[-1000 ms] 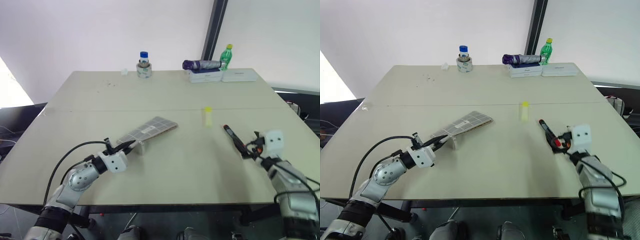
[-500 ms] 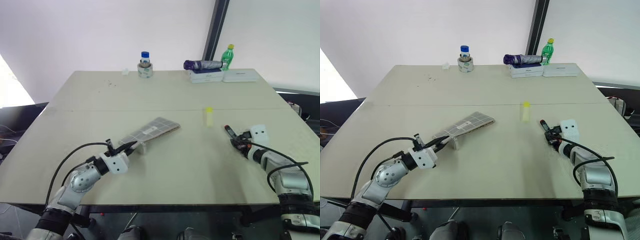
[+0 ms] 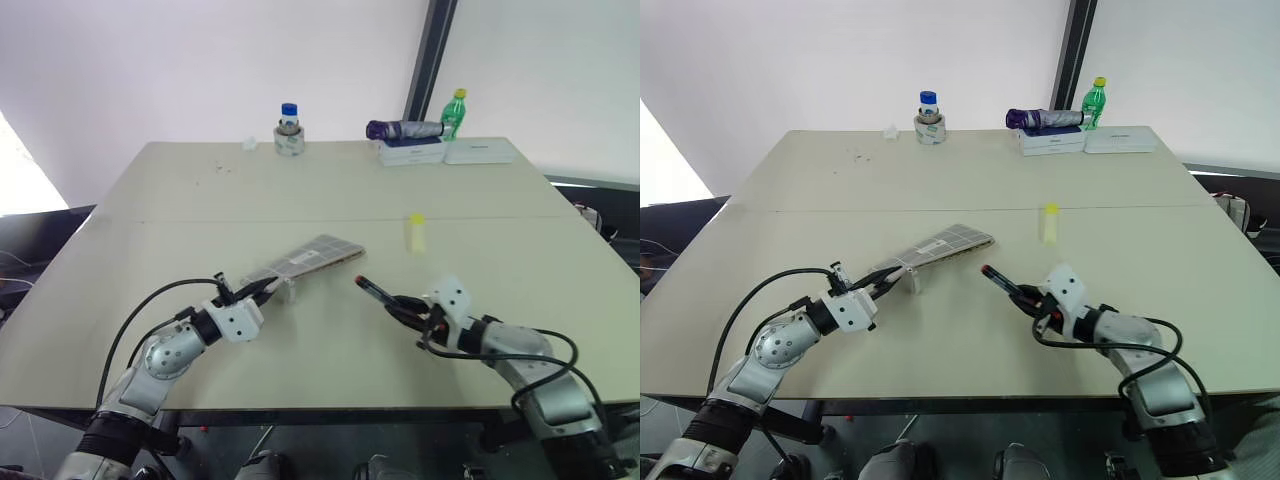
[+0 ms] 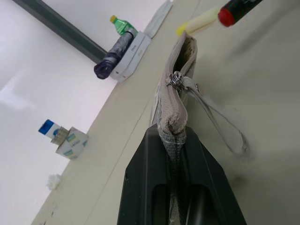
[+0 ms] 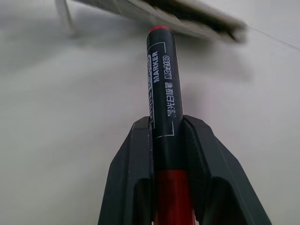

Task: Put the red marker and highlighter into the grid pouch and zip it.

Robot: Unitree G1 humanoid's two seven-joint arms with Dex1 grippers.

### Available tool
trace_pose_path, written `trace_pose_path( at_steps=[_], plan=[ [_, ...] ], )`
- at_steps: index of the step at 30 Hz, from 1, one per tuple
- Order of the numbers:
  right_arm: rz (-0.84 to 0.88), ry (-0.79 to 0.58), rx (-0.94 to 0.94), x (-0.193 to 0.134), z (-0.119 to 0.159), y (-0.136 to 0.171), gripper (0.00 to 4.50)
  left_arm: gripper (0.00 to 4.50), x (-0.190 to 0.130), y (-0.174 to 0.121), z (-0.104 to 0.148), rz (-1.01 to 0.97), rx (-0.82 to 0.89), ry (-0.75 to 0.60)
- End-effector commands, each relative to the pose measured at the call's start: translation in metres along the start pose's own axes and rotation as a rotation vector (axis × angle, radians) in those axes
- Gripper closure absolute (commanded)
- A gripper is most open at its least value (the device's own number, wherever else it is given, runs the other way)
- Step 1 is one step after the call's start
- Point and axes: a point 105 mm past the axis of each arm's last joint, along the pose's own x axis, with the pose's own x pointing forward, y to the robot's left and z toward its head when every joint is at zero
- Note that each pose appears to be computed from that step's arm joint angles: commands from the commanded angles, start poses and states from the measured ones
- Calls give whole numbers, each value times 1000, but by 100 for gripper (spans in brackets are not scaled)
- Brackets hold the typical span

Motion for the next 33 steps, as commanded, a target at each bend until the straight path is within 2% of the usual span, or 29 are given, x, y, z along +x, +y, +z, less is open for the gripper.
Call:
trace_pose_path(
  at_steps=[1, 11, 13, 17, 19, 22, 25, 27, 30, 33],
  plan=[
    [23, -68, -87, 14, 29, 3, 413, 450, 4, 8, 14, -5, 33, -52],
    [53, -71, -151, 42, 35, 1, 413, 450, 7, 3, 21, -24, 35, -71],
    [82, -47, -214, 44, 31, 4, 413, 450, 7, 2, 22, -34, 47, -73],
    [137, -61, -402, 49, 45, 6, 413, 450, 6, -3, 24, -77, 80, -82],
    [119, -93, -374, 53, 55, 2, 413, 450, 6, -2, 23, -72, 76, -77],
    [136, -75, -395, 53, 49, 2, 413, 450, 6, -1, 22, -66, 74, -76],
    [205, -71, -535, 53, 48, 14, 413, 450, 7, -2, 24, -65, 71, -81],
    [215, -79, -558, 57, 51, 18, 413, 450, 7, -4, 26, -81, 81, -89],
    [203, -9, -674, 65, 51, 11, 413, 450, 7, -5, 28, -108, 104, -97],
    [256, -25, -808, 68, 57, 14, 413, 450, 7, -1, 32, -122, 124, -117]
  ],
)
